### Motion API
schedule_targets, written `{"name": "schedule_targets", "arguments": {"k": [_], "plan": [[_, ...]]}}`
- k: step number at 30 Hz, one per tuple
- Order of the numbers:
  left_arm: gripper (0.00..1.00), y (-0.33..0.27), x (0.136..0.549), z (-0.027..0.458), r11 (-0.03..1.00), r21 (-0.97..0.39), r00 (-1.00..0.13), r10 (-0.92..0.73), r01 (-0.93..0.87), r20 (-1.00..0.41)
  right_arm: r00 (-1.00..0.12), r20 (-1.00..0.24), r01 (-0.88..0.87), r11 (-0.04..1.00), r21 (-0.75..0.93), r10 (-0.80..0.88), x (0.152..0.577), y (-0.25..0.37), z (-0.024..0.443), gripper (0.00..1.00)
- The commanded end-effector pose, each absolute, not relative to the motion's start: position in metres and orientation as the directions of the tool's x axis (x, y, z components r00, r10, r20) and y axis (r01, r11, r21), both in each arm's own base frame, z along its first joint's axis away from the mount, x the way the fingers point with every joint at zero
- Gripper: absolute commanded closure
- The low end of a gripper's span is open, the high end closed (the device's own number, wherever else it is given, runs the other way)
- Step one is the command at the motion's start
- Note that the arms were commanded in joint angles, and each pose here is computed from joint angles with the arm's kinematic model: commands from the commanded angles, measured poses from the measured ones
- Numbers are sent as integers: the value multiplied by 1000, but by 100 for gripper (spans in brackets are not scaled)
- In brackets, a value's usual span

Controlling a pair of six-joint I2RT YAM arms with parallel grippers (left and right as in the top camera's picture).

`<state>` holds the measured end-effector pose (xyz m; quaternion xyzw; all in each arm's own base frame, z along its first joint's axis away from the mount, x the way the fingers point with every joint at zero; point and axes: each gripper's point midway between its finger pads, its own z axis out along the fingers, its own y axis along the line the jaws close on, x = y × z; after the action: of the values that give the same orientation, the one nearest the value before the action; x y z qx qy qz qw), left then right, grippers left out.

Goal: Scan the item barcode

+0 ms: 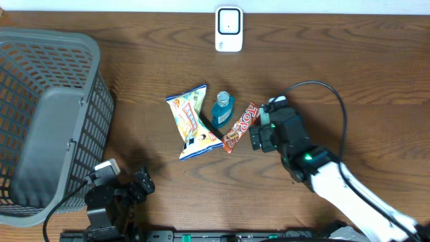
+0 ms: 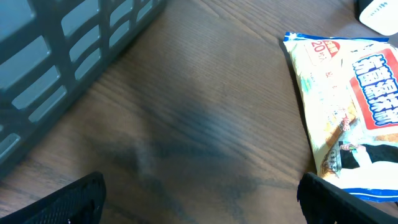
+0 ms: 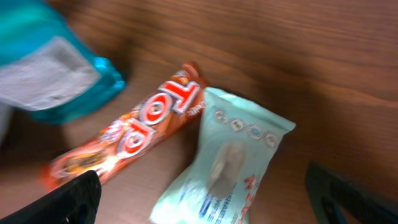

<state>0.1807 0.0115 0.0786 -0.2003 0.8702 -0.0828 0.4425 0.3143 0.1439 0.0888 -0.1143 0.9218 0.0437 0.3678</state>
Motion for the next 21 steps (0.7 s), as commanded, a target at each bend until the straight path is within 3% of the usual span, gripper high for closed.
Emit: {"name": "schedule_targets", "arguments": {"k": [1, 8, 15, 21], "plan": [[2, 13, 181, 82, 910, -313, -520, -414, -273, -747, -717, -681, -117, 989, -94, -149, 327, 129, 71, 1], [2, 13, 181, 82, 910, -313, -520, -414, -273, -747, -754, -644, -137, 990, -46, -134, 332, 154, 59, 1], [2, 13, 181, 83, 910, -313, -520, -414, -273, -748, -785, -593, -136, 983, -119, -181, 321, 149, 44, 4], [2, 13, 181, 83, 910, -313, -520, -414, -273, -748, -796, -575, -144, 981, -129, -192, 317, 148, 42, 25]]}}
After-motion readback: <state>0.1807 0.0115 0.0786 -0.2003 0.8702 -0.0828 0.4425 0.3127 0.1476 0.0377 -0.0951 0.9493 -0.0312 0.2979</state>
